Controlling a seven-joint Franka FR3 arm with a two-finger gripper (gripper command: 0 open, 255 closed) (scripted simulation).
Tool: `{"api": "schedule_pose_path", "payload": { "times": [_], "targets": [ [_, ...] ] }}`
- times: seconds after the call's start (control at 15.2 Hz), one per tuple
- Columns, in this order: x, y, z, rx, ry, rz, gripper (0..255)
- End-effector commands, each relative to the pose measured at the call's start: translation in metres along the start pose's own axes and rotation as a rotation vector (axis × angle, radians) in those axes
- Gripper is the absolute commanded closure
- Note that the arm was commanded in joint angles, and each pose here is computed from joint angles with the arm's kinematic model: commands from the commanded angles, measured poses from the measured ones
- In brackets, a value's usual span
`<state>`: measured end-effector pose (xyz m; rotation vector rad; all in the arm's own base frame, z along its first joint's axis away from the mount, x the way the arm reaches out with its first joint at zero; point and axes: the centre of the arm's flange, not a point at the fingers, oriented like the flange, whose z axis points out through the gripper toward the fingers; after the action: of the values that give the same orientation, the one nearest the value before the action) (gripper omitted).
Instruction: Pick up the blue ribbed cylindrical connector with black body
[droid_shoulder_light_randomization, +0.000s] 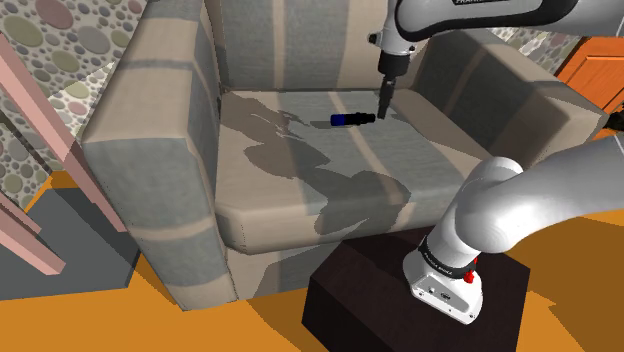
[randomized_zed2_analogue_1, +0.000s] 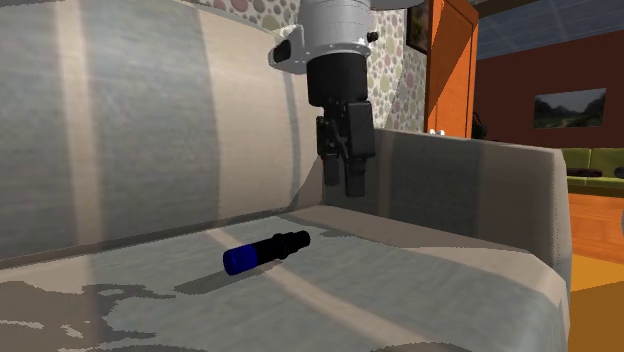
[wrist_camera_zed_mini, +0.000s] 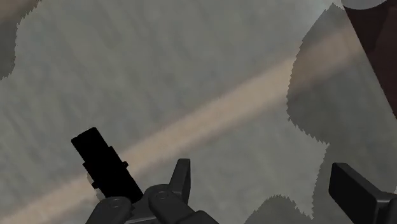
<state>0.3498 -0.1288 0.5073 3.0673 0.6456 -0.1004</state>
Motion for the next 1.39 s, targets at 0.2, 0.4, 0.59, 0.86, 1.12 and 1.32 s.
{"api": "schedule_pose_path", "payload": {
  "times": [0.2, 0.4, 0.59, 0.86, 1.12, 1.32],
  "targets": [
    [0.022, 0.056, 0.031, -0.003, 0.001, -0.192, 0],
    [0.039, 0.086, 0.049, -0.004, 0.002, -0.303, 0],
    [0.059, 0.115, 0.067, -0.005, 0.002, -0.414, 0],
    [0.091, 0.149, 0.091, -0.006, 0.003, -0.562, 0],
    [0.096, 0.153, 0.11, -0.006, 0.003, -0.579, 0],
    [0.097, 0.153, 0.126, -0.006, 0.003, -0.579, 0]
  ]
}}
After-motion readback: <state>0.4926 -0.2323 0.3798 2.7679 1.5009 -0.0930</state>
